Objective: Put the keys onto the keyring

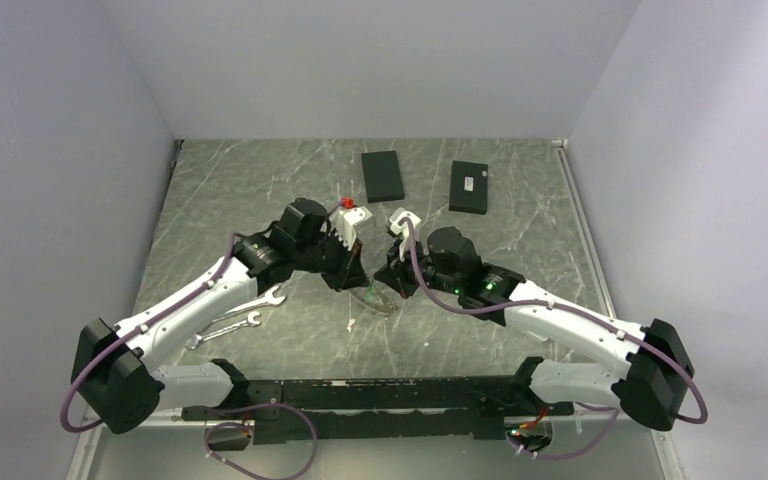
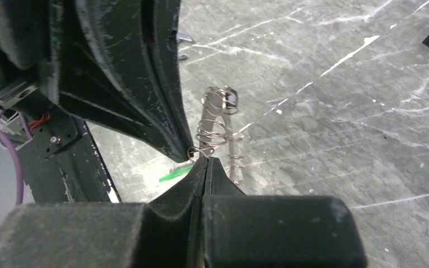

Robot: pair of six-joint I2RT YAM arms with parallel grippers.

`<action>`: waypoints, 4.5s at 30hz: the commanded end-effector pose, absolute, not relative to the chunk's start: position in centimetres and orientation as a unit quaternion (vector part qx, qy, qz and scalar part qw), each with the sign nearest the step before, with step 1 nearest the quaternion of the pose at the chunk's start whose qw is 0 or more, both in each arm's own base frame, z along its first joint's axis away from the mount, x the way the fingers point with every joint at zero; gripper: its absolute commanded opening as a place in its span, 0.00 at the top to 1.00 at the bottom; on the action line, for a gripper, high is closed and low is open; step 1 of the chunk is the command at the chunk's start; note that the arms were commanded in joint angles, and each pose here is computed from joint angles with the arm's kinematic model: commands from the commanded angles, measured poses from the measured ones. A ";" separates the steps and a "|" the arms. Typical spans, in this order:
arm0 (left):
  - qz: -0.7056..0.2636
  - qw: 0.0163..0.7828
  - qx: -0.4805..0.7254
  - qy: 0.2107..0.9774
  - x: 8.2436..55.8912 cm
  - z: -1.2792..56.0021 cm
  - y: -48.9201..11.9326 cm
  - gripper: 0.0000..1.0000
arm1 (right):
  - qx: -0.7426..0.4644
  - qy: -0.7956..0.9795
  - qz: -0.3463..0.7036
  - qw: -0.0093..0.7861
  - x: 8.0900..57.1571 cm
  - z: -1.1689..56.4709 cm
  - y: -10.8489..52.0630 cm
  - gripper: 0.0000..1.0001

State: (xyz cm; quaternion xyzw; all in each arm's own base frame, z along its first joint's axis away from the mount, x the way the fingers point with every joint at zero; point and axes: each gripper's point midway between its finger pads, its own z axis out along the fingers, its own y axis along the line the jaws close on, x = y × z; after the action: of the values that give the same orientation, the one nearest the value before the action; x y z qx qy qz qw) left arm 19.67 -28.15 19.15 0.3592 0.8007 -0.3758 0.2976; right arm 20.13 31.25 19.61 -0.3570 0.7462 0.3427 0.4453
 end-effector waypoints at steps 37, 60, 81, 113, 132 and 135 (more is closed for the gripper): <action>-0.440 0.359 0.389 0.725 18.5 24.4 -29.3 1.00 | -0.335 0.740 0.335 0.477 20.3 21.6 30.1 1.00; -0.452 0.382 0.413 0.692 17.0 26.4 -28.7 1.00 | -0.374 0.683 0.358 0.515 18.4 25.5 29.1 0.60; -0.484 0.365 0.495 0.623 13.9 29.5 -28.6 1.00 | -0.500 0.576 0.432 0.480 13.3 28.7 30.6 0.54; -0.111 0.330 0.009 0.937 21.7 16.4 -13.4 0.18 | -0.451 0.735 0.345 0.370 13.0 13.9 36.2 0.50; -0.200 0.184 0.078 0.959 19.2 8.0 -19.7 0.46 | -0.231 0.910 0.160 0.306 17.0 4.3 29.6 0.53; -0.208 0.178 0.101 0.957 18.7 6.9 -21.1 0.46 | -0.234 0.914 0.163 0.288 17.2 3.5 29.9 0.57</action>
State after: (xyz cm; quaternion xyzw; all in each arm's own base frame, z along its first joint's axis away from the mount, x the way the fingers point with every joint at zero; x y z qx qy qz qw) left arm 18.44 -18.08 7.06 0.0685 0.9703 -0.1631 0.1653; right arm 16.66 29.91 4.51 -0.2583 0.9023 0.1627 0.3045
